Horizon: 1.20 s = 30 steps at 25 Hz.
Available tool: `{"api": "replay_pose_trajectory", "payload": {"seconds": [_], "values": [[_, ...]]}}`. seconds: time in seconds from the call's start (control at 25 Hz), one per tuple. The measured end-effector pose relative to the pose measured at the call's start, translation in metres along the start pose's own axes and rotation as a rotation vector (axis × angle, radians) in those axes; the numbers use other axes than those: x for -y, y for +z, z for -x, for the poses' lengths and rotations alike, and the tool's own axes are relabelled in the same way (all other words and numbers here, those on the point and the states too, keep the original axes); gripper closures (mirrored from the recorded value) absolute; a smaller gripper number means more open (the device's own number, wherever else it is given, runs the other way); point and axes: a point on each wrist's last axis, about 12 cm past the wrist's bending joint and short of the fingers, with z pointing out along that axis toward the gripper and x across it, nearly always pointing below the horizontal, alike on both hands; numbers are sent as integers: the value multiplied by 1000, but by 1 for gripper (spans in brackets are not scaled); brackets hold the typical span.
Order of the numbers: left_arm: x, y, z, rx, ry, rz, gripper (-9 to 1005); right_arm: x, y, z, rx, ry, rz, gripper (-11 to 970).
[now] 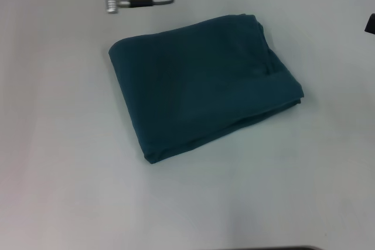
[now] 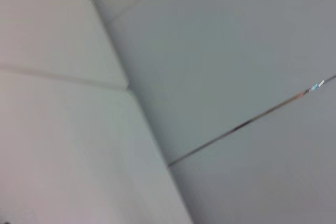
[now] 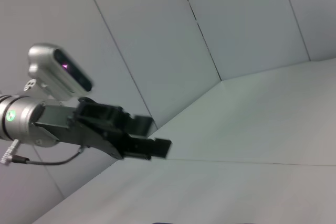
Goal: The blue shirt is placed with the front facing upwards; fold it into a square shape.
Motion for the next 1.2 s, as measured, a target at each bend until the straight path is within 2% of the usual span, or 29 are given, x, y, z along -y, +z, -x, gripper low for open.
{"api": "replay_pose_trajectory", "payload": {"seconds": [0.2,0.4,0.6,0.8,1.04,1.2], "values": [[-13,-38,-9,76,-57,-31,494,0,0,0,0,4,1,907],[-31,-82,-30,78,-177,-89,362,0,-1,-2,-4,13,3,901],[-60,-119,-61,60,-321,-5,157,0,-1,-3,-19,14,13,895],[-81,-136,-84,-59,-325,110,35,-1,5,-7,-48,28,30,888],[-104,-134,-98,-32,-359,213,47,0,15,-9,-35,65,60,881],[-109,-126,-100,-48,-365,249,55,-1,16,-5,-18,72,75,730]]}}
